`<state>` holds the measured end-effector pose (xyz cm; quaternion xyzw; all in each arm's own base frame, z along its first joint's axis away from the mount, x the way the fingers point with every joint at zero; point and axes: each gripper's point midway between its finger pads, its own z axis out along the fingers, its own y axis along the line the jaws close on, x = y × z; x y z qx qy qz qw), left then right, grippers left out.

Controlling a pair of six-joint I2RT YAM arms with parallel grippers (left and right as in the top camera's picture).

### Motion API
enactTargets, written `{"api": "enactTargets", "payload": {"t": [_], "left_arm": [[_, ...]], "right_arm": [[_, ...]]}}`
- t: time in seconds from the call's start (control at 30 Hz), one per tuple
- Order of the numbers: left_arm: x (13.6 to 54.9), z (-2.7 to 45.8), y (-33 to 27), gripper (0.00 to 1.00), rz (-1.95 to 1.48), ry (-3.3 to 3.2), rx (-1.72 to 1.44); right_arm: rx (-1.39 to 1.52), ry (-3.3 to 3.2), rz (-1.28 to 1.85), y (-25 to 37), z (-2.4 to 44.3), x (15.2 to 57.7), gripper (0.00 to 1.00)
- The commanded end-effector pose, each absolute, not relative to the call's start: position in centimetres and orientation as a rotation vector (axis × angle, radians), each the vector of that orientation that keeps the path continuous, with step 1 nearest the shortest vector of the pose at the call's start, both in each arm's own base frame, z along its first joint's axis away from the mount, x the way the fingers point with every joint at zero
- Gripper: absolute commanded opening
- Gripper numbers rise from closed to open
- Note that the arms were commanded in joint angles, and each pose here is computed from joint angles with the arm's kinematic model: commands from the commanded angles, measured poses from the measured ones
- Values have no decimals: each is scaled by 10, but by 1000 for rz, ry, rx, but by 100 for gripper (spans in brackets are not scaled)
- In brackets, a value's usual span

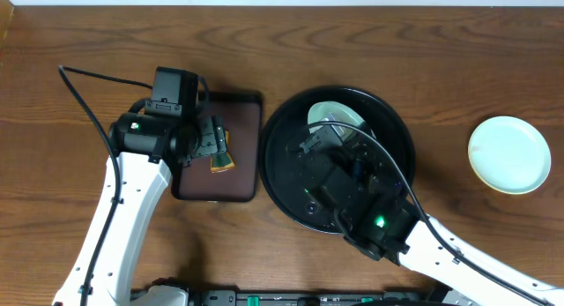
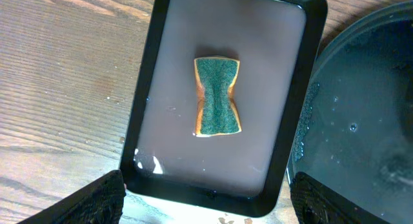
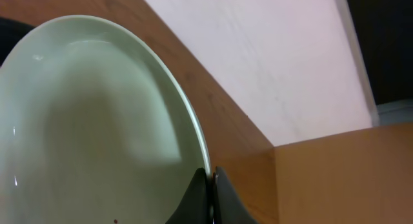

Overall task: Clean dirty plates on tray and stack at the side
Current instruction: 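Lift the second mint-green plate by its rim with the right gripper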

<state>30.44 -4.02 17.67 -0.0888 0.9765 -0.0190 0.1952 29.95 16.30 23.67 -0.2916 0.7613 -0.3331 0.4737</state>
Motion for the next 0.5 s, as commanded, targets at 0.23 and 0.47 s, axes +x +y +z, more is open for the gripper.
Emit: {"api": "enactTargets", "payload": {"t": [0.23, 0.47], "left_arm": [[308, 183, -39, 83, -53, 2721, -247], [308, 183, -39, 83, -53, 2721, -247]], "right_arm": [[-654, 1812, -852, 160, 256, 298, 1], [-652, 1811, -850, 160, 256, 298, 1]]}}
